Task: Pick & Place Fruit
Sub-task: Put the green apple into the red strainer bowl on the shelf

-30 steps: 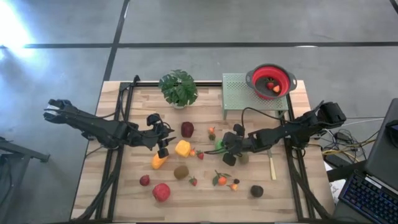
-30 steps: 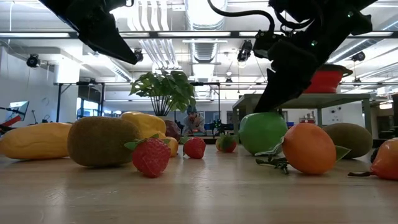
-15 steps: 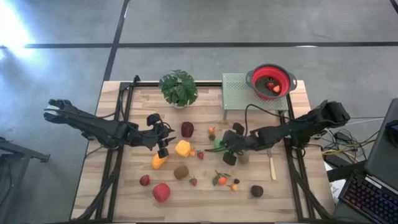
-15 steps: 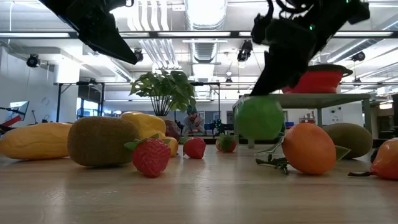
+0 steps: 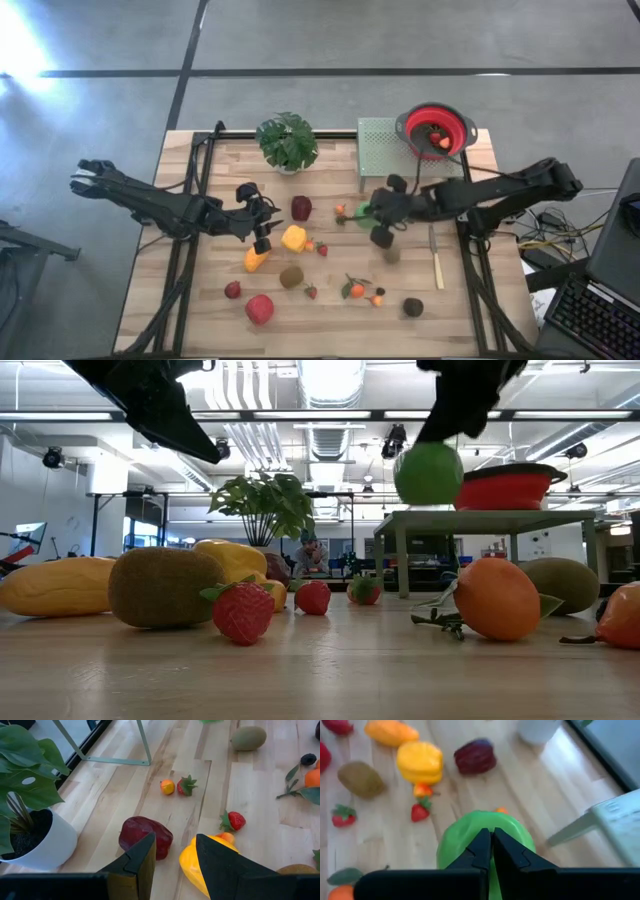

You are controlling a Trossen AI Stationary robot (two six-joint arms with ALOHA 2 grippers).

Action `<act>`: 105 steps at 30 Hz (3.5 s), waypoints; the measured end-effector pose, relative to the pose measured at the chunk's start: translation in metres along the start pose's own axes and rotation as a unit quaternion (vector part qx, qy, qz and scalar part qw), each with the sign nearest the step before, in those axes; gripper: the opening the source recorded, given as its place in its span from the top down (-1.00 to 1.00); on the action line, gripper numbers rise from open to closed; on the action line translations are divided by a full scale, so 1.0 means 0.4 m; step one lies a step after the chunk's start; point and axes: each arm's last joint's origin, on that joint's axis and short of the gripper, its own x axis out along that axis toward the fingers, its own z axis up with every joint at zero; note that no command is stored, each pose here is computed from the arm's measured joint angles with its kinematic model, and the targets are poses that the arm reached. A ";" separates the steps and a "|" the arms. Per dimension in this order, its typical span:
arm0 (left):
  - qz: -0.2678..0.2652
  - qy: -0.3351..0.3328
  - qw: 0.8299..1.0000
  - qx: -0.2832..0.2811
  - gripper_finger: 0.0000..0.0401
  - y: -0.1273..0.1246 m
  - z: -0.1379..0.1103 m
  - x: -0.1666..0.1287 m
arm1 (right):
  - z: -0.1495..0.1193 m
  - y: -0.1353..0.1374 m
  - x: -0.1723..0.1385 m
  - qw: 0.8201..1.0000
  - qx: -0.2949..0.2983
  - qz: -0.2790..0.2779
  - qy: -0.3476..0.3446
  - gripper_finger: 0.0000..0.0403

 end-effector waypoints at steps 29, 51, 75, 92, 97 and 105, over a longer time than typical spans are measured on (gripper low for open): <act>0.000 0.000 1.000 0.000 0.27 0.000 0.000 0.000 | 0.169 -0.342 -0.171 0.976 0.092 -0.191 -0.056 0.96; 0.000 0.000 1.000 0.000 0.27 0.000 0.000 0.000 | 0.132 -0.509 -0.198 0.932 0.198 -0.302 -0.027 0.96; 0.000 -0.001 1.000 0.000 0.27 0.000 0.000 0.000 | 0.039 -0.580 -0.162 0.887 0.255 -0.378 0.074 0.96; 0.000 -0.001 1.000 0.000 0.27 0.000 0.000 0.000 | 0.002 -0.595 -0.118 0.882 0.255 -0.382 0.104 0.96; 0.000 -0.001 1.000 0.000 0.27 0.000 0.000 0.000 | 0.002 -0.595 -0.117 0.882 0.255 -0.382 0.103 0.96; 0.000 -0.001 1.000 -0.001 0.27 0.000 0.000 0.000 | 0.002 -0.594 -0.117 0.884 0.256 -0.379 0.103 0.96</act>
